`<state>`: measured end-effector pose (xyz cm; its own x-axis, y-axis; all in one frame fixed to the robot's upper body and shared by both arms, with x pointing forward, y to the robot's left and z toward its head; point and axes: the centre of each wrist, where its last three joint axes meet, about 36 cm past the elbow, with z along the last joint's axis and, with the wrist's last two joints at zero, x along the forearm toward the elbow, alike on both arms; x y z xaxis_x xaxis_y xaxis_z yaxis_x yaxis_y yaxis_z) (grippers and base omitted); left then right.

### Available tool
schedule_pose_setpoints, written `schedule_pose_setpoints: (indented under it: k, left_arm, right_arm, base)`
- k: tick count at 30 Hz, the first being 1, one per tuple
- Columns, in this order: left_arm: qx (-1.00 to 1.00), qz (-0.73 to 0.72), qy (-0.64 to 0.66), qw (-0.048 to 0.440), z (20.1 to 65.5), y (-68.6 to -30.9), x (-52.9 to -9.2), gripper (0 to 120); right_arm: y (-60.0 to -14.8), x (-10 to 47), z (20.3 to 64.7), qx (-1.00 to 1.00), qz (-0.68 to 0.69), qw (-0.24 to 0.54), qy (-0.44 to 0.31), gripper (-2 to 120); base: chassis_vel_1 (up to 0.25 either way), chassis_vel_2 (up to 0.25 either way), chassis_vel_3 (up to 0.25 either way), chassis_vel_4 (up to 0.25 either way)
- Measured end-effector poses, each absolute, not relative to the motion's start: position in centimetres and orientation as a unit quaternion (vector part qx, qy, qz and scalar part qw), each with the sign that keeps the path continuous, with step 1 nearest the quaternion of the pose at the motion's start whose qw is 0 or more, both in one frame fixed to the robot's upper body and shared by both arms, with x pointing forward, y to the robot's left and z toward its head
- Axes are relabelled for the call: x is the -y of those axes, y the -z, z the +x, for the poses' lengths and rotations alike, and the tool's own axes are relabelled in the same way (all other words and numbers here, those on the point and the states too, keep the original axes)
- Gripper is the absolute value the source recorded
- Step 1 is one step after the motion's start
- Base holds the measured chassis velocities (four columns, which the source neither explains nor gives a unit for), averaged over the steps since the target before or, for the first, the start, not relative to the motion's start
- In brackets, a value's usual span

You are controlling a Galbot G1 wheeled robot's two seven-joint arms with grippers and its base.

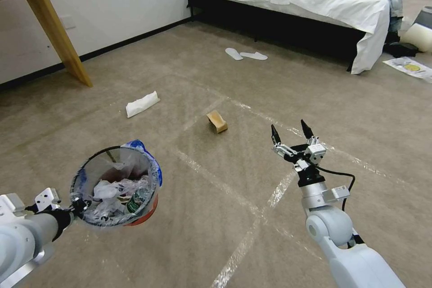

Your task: Pick up the trash bin and place the garbage on the floor into it.

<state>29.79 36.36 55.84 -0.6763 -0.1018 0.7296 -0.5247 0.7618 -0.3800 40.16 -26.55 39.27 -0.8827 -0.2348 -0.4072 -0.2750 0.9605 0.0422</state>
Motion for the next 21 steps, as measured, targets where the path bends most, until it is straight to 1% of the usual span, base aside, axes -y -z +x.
schedule_pose_setpoints:
  k: [21]
  left_arm:
    - [0.868, 0.182, -0.293, 0.357, 29.86, -55.88, -36.28, 0]
  right_arm:
    - [-38.72, 26.21, 39.92, -0.968, -0.133, 0.207, -0.044, 100]
  base:
    - [-0.123, 0.125, 0.124, -0.122]
